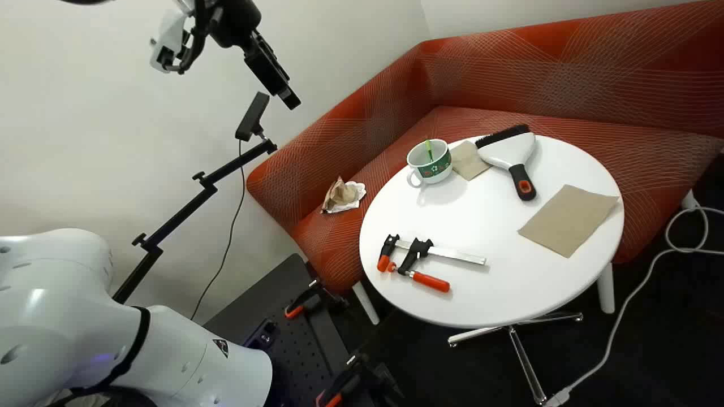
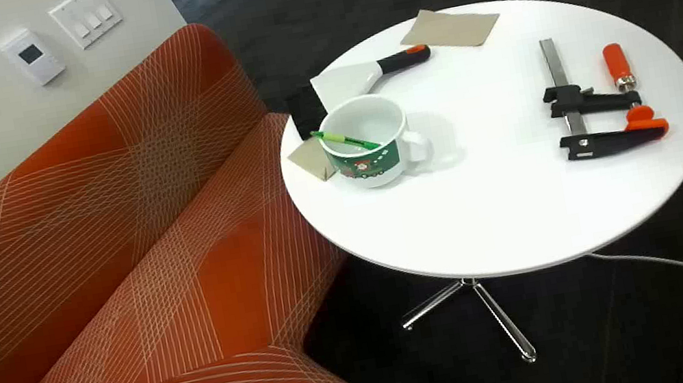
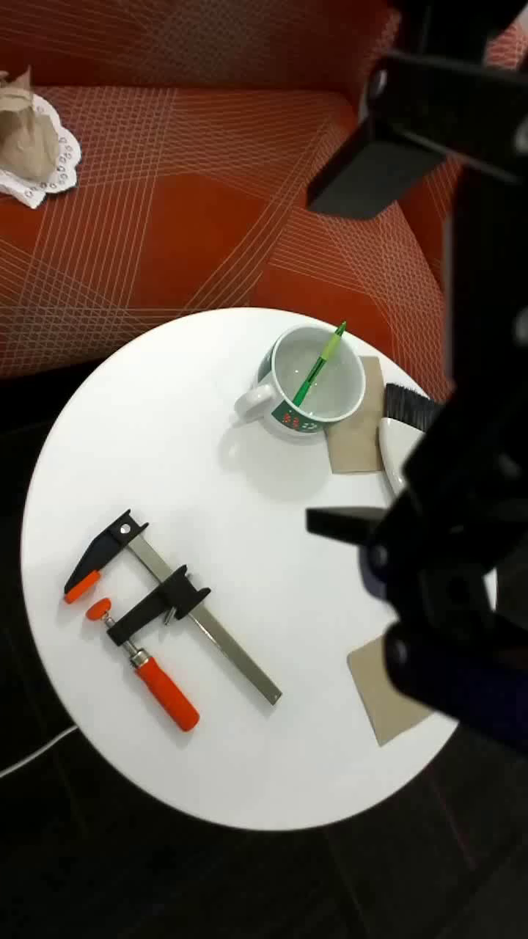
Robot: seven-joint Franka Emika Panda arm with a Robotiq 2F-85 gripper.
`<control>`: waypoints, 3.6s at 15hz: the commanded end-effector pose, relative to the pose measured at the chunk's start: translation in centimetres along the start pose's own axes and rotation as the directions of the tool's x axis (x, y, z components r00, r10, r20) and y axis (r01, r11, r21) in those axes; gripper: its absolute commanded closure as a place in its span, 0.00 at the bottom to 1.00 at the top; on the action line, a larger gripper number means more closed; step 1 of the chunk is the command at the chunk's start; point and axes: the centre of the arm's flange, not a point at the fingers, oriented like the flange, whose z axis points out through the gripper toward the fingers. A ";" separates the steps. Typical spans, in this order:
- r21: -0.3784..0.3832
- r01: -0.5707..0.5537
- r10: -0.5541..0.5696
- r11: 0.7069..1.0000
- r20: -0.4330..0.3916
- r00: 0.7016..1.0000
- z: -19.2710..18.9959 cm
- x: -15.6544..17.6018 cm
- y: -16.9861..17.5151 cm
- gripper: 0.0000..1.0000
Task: Remove the pen from the mug.
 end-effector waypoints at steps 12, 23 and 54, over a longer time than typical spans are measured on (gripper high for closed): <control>-0.014 0.012 -0.012 1.000 0.003 1.000 0.0 0.6 -0.4 0.00; -0.114 0.300 -0.303 0.947 -0.008 0.953 9.2 7.3 -8.2 0.00; -0.170 0.644 -0.657 0.746 -0.022 0.754 27.7 15.1 -9.8 0.00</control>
